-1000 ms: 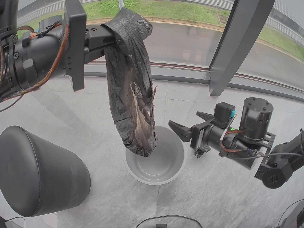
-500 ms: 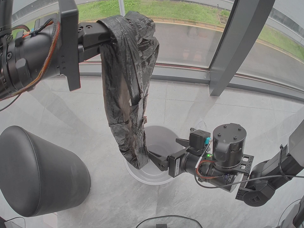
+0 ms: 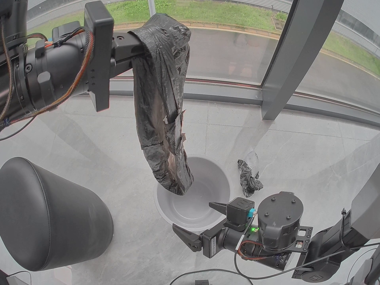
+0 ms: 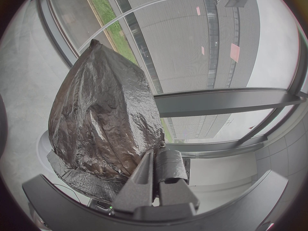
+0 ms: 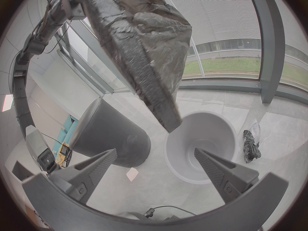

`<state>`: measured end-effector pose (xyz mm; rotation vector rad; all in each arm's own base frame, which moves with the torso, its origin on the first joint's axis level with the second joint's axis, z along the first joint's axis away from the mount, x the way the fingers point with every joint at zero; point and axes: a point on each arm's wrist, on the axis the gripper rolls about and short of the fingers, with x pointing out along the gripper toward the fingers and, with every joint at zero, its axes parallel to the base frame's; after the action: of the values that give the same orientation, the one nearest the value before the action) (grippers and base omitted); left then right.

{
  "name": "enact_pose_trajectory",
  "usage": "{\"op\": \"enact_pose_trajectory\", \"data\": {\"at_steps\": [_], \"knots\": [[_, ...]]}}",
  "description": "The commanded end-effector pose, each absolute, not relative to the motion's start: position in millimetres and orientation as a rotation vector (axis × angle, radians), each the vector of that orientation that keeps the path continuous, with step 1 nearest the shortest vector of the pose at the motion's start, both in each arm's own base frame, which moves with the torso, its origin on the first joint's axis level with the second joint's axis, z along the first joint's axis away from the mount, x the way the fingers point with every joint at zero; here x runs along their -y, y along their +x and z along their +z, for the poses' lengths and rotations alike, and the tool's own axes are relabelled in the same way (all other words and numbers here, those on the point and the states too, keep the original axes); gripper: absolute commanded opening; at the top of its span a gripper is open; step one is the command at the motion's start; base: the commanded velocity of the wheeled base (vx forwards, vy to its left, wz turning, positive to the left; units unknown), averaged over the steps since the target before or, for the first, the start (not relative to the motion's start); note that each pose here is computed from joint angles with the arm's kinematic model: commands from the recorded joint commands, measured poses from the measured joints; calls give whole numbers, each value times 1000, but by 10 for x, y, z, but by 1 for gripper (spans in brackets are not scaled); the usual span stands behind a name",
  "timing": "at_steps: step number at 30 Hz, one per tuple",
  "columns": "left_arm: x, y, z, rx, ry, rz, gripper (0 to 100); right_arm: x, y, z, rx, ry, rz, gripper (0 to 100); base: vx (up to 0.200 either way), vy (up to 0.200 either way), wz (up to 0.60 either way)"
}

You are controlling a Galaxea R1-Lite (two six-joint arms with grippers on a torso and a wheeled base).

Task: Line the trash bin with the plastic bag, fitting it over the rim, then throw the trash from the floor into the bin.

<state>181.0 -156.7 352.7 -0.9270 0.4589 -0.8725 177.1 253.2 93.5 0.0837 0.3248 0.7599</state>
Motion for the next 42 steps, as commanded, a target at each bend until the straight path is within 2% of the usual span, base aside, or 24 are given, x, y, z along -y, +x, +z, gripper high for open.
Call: {"op": "enact_pose_trajectory", "data": {"at_steps": [1, 3, 6, 10, 23, 42], "knots": [[1575, 1817, 3517, -470, -943, -869, 0, -2598, 1761, 842, -344, 68, 767, 100, 0, 0, 0], [1568, 1808, 3523, -471, -947, -871, 0, -2605, 1783, 838, -340, 70, 762, 100, 0, 0, 0], [1560, 1780, 3533, -481, -960, -880, 0, -2580, 2017, 771, -304, 87, 648, 100, 0, 0, 0], [1570, 1762, 3541, -486, -963, -890, 0, -2553, 2190, 733, -230, 85, 576, 100, 0, 0, 0], [1488, 1659, 3600, -481, -994, -901, 0, -2662, 2295, 693, -151, 65, 531, 100, 0, 0, 0], [1510, 1611, 3458, -541, -999, -894, 0, -2650, 2315, 779, -66, 54, 504, 100, 0, 0, 0]]}}
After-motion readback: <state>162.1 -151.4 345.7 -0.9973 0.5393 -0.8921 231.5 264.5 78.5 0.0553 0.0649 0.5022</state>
